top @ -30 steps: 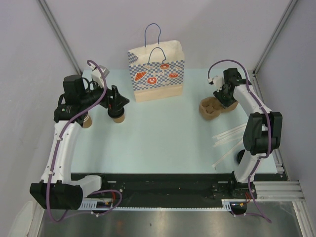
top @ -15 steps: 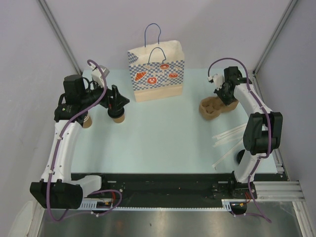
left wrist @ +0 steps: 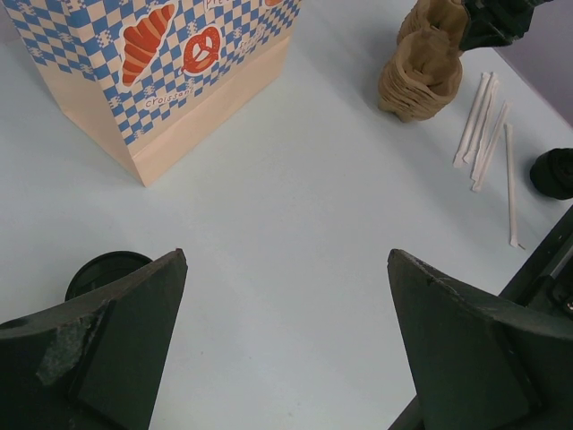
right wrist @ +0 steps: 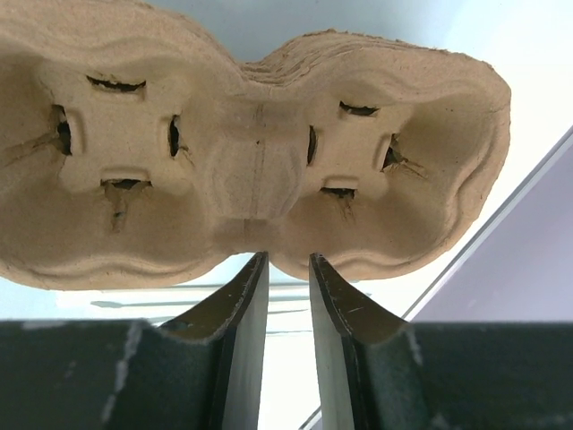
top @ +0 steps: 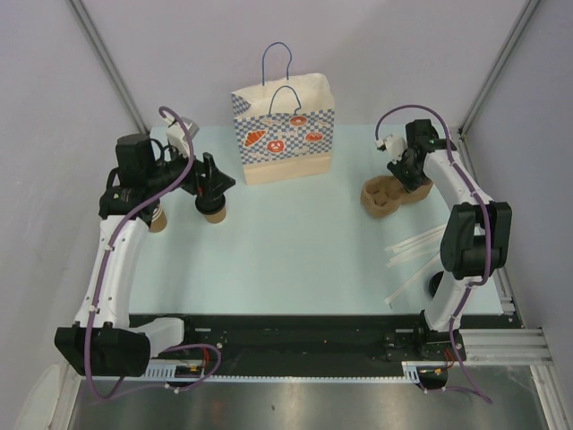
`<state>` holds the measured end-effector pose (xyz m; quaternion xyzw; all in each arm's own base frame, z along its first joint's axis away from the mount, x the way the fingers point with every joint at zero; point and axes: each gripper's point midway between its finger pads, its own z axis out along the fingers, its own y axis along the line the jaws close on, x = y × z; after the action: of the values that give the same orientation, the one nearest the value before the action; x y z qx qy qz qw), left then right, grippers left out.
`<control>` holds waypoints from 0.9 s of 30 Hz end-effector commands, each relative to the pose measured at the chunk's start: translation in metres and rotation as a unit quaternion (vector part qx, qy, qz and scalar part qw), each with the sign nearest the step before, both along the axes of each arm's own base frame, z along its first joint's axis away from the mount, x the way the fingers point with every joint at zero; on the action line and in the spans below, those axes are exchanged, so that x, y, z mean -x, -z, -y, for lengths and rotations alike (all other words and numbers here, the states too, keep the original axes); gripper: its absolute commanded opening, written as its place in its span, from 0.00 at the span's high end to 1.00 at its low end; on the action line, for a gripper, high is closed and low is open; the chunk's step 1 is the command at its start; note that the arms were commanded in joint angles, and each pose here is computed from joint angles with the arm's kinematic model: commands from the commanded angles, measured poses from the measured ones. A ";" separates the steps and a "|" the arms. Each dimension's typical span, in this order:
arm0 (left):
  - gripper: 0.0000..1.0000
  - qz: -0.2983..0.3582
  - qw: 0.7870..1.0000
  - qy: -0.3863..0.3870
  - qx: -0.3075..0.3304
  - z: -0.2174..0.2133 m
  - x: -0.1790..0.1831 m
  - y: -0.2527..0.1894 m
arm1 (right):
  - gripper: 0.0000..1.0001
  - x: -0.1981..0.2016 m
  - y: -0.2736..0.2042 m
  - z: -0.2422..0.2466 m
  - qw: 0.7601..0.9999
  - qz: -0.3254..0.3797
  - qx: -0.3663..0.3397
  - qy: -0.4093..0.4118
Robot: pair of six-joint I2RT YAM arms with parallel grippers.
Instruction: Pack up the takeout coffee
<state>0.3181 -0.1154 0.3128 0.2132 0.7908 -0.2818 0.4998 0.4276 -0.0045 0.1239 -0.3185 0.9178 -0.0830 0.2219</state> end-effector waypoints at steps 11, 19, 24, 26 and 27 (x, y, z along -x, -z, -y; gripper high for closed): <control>0.01 0.035 0.999 0.004 0.009 0.001 -0.004 -0.025 | 0.71 -0.008 0.000 0.001 1.000 -0.007 0.007 -0.016; 0.00 0.033 0.999 0.003 0.008 0.001 -0.005 -0.025 | 1.00 -0.006 -0.001 -0.001 1.000 -0.017 -0.005 -0.017; 0.00 0.032 0.999 0.002 0.008 0.001 -0.005 -0.024 | 1.00 -0.010 -0.009 -0.011 0.999 -0.003 -0.047 -0.008; 0.01 0.034 0.999 0.002 0.007 0.000 -0.004 -0.025 | 1.00 -0.014 -0.016 -0.016 0.998 0.007 -0.063 -0.006; 0.01 0.033 0.999 0.002 0.007 0.000 -0.004 -0.024 | 1.00 -0.015 -0.018 -0.017 0.998 0.009 -0.065 -0.009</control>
<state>0.3198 -0.1153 0.3130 0.2128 0.7912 -0.2819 0.4993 0.4259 0.0009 0.1204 -0.3241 0.9215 -0.0497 0.2083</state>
